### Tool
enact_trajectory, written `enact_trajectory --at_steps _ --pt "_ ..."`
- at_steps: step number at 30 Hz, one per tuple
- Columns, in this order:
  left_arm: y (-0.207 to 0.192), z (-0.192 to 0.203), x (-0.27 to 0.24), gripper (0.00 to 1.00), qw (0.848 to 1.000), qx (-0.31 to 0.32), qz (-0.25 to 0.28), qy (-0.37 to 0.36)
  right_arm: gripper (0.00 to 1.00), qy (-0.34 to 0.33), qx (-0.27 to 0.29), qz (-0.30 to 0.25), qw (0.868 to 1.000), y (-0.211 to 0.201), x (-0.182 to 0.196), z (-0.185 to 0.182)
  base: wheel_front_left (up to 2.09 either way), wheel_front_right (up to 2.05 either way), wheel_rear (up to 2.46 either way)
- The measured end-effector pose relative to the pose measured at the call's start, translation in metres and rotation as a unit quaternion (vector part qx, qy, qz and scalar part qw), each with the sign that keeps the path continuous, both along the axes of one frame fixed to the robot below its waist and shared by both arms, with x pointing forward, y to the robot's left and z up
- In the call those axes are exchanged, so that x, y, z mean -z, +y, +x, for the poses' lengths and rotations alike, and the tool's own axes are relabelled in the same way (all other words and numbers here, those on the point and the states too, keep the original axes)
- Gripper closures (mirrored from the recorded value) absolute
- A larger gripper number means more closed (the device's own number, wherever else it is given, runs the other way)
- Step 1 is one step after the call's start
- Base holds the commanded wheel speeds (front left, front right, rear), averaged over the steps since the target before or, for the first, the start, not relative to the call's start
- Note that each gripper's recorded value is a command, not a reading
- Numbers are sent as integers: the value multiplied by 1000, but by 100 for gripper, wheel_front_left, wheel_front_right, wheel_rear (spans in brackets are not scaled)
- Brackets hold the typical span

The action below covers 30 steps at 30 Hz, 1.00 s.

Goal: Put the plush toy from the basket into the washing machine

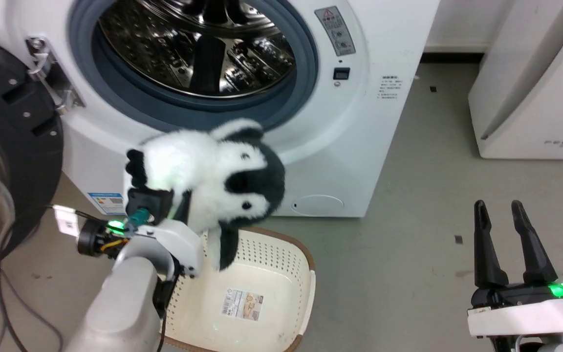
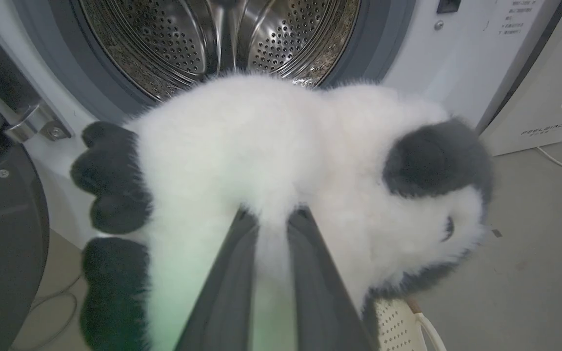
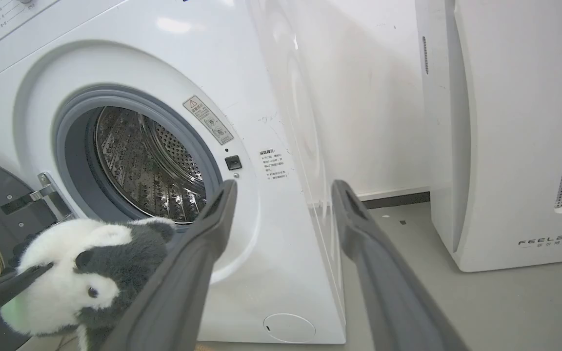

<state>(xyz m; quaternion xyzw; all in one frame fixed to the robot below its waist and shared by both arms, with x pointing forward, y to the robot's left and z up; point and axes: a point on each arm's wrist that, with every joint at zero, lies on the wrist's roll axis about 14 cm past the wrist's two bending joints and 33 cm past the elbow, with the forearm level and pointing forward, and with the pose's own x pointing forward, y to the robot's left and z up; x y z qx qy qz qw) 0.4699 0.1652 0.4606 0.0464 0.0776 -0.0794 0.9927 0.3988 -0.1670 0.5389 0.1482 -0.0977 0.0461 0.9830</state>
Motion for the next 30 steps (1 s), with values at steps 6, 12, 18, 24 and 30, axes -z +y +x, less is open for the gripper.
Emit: enact_trajectory --at_steps 6,12,18,24,30 --pt "2 26 -11 100 1000 -8 -6 -21 0 15 12 -2 1000 -8 11 2 0 0 0" --pt "1 66 -17 100 999 -13 -18 -37 0 20 29 -8 999 -20 18 17 0 0 0" --pt "4 113 -20 100 998 -22 -26 -54 0 34 41 -14 998 -29 32 35 0 0 0" --pt "13 160 -10 100 997 -34 -22 -60 0 48 52 -17 997 -38 50 52 0 0 0" --pt "9 211 -13 100 996 -32 -21 -86 0 72 64 -23 995 -48 73 64 0 0 0"
